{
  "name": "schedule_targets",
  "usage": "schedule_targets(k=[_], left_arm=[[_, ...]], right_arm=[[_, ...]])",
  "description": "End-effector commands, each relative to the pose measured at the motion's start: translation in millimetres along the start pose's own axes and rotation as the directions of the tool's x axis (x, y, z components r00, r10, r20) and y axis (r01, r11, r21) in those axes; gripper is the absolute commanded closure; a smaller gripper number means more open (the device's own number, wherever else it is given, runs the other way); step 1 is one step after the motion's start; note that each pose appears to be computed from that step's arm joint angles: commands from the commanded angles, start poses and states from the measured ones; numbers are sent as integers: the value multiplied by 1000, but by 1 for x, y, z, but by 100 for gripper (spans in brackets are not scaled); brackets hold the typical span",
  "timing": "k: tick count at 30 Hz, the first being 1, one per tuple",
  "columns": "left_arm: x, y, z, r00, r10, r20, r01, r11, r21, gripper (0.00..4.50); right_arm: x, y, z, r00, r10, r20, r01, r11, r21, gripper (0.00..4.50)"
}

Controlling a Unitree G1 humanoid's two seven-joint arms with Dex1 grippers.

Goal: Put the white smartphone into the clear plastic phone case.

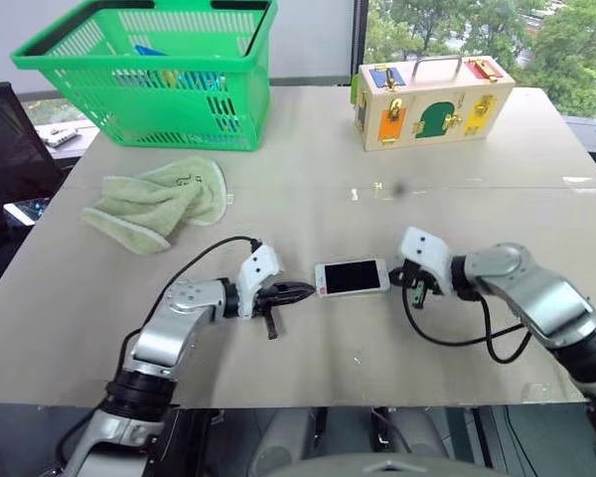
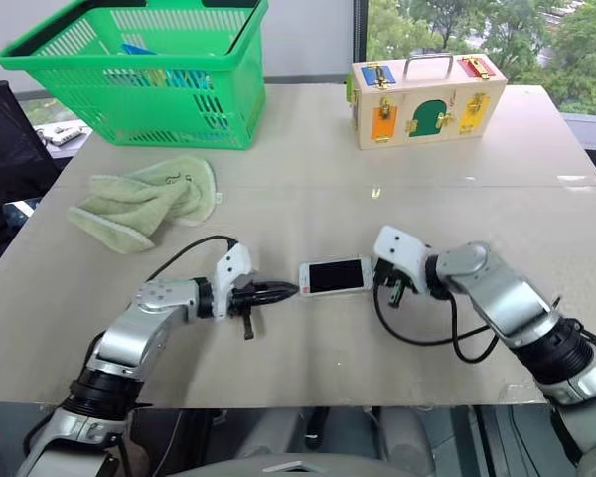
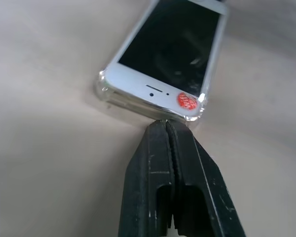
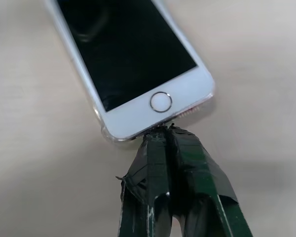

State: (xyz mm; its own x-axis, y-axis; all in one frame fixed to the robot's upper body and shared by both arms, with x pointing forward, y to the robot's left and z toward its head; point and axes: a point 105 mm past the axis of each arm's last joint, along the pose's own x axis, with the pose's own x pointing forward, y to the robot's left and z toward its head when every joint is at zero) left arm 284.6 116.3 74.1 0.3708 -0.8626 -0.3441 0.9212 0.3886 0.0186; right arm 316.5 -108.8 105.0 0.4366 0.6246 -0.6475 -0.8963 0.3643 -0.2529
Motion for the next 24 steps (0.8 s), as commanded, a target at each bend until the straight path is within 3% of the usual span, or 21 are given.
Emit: schedule_targets(k=[1,9,17,20,24], left_arm=[[12,-8,13,999,-4,44,3,1000,14,446],[9,12,10,995,89,37,-89,996,7,446],[-19,32,-1,990,139,8,-139,990,8,446],[-32,31,9,995,88,54,-87,996,-15,446],[-26,20,37,989,-12,147,17,999,-35,446]], right_arm=[[3,0,20,996,71,57,-65,993,-97,450],[0,13,13,990,140,24,-137,986,-99,450],[-22,2,-1,999,-44,31,45,999,-24,450],[-39,-3,-7,992,-118,41,117,993,31,450],[-52,0,5,974,-161,160,142,982,124,450]])
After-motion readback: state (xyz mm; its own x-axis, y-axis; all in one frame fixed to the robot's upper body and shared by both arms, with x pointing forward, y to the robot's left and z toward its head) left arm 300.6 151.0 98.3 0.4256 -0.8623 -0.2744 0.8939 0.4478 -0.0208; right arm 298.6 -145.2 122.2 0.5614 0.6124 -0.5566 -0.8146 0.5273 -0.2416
